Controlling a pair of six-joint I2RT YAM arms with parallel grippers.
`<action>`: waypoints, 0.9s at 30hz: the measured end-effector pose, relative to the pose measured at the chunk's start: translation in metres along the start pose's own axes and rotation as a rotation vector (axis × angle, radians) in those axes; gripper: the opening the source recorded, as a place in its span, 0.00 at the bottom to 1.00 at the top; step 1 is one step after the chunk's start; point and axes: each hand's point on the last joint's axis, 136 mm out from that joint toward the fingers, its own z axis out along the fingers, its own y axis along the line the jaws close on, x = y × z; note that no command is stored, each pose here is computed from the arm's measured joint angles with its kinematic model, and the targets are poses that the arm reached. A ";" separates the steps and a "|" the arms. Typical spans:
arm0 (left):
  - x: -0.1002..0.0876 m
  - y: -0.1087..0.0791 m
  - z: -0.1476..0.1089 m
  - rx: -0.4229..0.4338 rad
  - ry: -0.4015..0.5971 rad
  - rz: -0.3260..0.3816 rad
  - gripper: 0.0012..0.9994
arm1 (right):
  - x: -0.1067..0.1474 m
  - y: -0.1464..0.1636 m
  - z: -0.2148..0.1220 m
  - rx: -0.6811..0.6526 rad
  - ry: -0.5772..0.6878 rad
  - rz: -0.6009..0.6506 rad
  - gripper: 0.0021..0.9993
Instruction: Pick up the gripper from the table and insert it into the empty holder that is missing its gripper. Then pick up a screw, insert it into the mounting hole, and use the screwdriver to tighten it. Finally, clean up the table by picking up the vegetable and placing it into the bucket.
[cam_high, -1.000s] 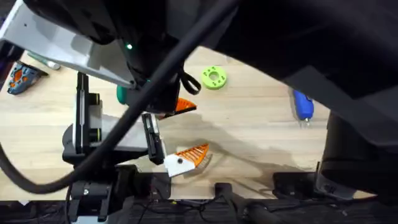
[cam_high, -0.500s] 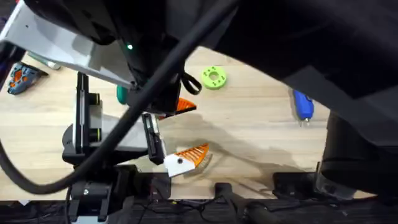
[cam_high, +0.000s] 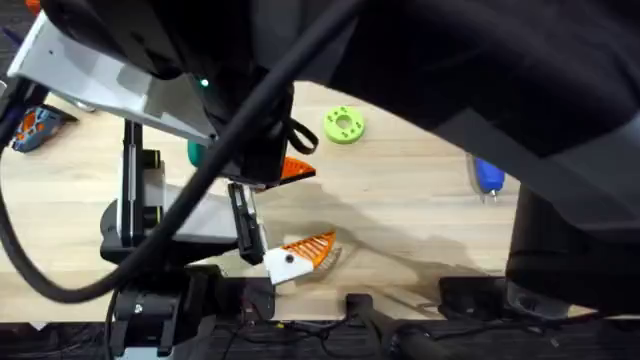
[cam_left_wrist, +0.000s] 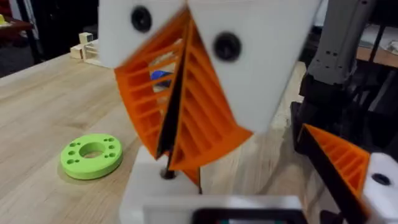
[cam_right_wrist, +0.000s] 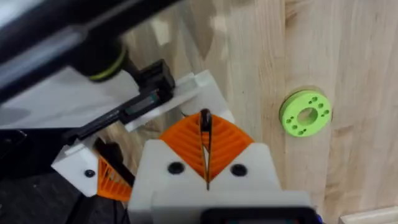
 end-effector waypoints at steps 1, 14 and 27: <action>0.000 0.000 0.000 0.000 0.000 0.000 0.99 | 0.000 0.000 0.000 0.000 0.000 0.000 0.00; 0.000 0.000 0.000 0.000 0.000 0.000 0.99 | 0.000 0.000 0.000 0.000 0.000 0.000 0.00; 0.000 0.000 0.000 0.000 0.000 0.000 0.99 | -0.001 0.000 0.007 -0.004 0.015 -0.001 0.00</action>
